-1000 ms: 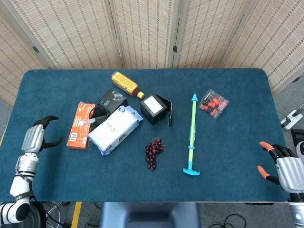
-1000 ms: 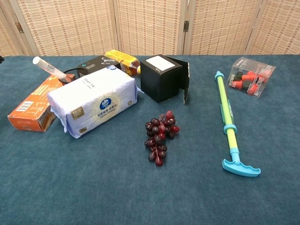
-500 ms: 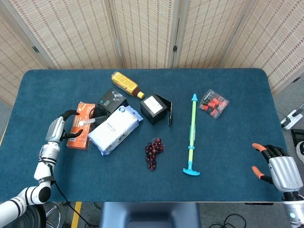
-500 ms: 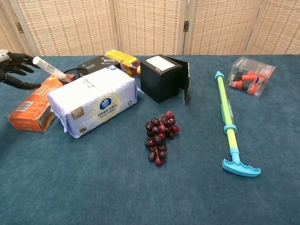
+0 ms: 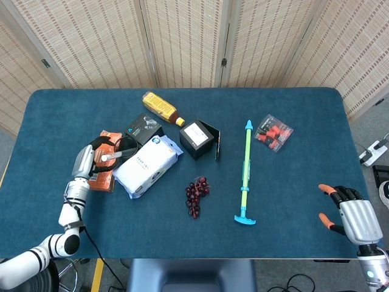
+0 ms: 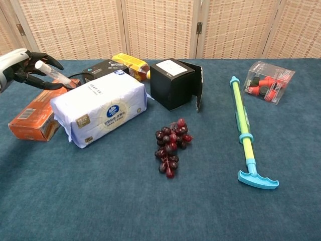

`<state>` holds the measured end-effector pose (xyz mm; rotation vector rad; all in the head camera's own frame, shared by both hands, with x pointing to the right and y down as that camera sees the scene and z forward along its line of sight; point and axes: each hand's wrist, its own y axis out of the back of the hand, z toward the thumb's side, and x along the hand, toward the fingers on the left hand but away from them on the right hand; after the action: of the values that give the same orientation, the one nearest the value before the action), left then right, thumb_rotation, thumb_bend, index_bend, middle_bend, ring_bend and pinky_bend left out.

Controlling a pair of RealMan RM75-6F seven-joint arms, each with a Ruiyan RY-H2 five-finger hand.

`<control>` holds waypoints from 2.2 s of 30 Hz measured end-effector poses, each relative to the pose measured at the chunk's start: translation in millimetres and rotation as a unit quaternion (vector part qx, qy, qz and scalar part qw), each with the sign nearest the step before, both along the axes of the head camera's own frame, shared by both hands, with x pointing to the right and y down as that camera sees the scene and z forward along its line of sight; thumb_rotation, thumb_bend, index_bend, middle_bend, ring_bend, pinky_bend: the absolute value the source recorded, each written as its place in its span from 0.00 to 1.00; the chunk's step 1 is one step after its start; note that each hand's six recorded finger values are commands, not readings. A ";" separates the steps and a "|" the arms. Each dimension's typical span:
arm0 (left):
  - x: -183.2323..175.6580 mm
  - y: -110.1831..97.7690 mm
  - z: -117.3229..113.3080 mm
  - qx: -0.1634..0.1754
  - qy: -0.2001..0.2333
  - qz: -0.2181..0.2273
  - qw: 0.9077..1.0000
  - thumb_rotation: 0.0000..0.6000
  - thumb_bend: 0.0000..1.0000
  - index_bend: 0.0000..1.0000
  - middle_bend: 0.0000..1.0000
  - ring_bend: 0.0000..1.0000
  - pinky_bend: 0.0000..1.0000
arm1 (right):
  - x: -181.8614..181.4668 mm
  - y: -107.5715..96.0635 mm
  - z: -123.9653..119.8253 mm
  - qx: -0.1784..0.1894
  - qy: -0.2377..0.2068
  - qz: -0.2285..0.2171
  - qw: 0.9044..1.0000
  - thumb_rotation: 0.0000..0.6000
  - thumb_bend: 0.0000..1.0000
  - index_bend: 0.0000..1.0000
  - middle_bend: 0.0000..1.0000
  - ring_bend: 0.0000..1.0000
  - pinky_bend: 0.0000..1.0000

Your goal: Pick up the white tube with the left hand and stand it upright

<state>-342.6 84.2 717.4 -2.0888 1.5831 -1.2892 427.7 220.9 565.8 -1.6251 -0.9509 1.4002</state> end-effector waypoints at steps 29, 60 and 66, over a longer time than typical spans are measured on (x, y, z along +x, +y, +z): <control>-3.0 0.6 8.4 -0.009 -0.001 -0.019 1.000 1.00 0.36 0.53 0.31 0.24 0.20 | 1.1 -1.6 0.1 -0.003 -0.002 0.008 1.000 1.00 0.18 0.25 0.36 0.26 0.30; 2.4 -8.1 2.1 0.015 0.040 -0.049 0.998 1.00 0.50 0.66 0.42 0.31 0.21 | 6.2 -1.5 -1.7 0.002 -0.004 0.016 1.000 1.00 0.18 0.26 0.36 0.26 0.30; 4.3 -18.3 -10.6 0.017 0.091 -0.072 0.993 1.00 0.50 0.66 0.43 0.32 0.21 | 7.8 -0.7 -2.9 0.005 -0.007 0.016 1.000 1.00 0.18 0.26 0.36 0.26 0.30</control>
<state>-338.3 65.9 706.9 -2.1594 1.8498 -1.1321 435.5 220.2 562.9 -1.6210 -0.9952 1.4058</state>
